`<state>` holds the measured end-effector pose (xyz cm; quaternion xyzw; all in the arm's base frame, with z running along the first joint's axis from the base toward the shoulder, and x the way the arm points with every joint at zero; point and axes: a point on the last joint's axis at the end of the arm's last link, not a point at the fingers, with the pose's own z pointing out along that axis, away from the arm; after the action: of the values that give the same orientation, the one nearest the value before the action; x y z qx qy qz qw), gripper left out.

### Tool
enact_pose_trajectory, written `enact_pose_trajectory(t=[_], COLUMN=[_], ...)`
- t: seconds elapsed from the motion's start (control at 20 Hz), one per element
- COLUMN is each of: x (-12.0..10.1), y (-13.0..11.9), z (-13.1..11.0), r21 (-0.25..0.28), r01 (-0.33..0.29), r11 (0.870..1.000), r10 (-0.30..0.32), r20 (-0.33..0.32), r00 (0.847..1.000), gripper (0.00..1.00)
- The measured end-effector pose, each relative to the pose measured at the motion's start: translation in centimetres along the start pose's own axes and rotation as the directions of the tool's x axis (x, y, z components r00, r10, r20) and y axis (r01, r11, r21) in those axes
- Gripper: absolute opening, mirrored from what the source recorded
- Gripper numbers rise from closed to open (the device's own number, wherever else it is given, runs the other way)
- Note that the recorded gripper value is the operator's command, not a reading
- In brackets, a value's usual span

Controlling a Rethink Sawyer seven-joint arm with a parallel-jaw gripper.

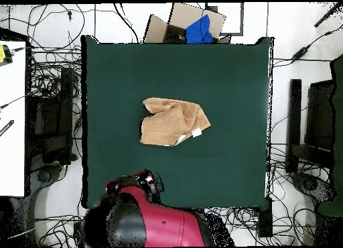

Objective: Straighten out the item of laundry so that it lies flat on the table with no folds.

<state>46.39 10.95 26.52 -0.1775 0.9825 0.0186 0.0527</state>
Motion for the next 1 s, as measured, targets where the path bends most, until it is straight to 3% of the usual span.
enact_pose_trajectory(t=[0.4, 0.6, 1.0], x=[-0.3, -0.7, -0.6], y=[-3.3, -3.8, -3.5], z=[2.5, 2.8, 3.0], r21=[0.048, 0.070, 0.068], r01=[-0.058, -0.065, -0.059], r11=[0.997, 0.995, 0.996], r10=[0.055, 0.059, 0.054], r20=[0.055, 0.087, 0.084], r00=[0.997, 0.994, 0.995], gripper=[1.00, 1.00, 1.00])
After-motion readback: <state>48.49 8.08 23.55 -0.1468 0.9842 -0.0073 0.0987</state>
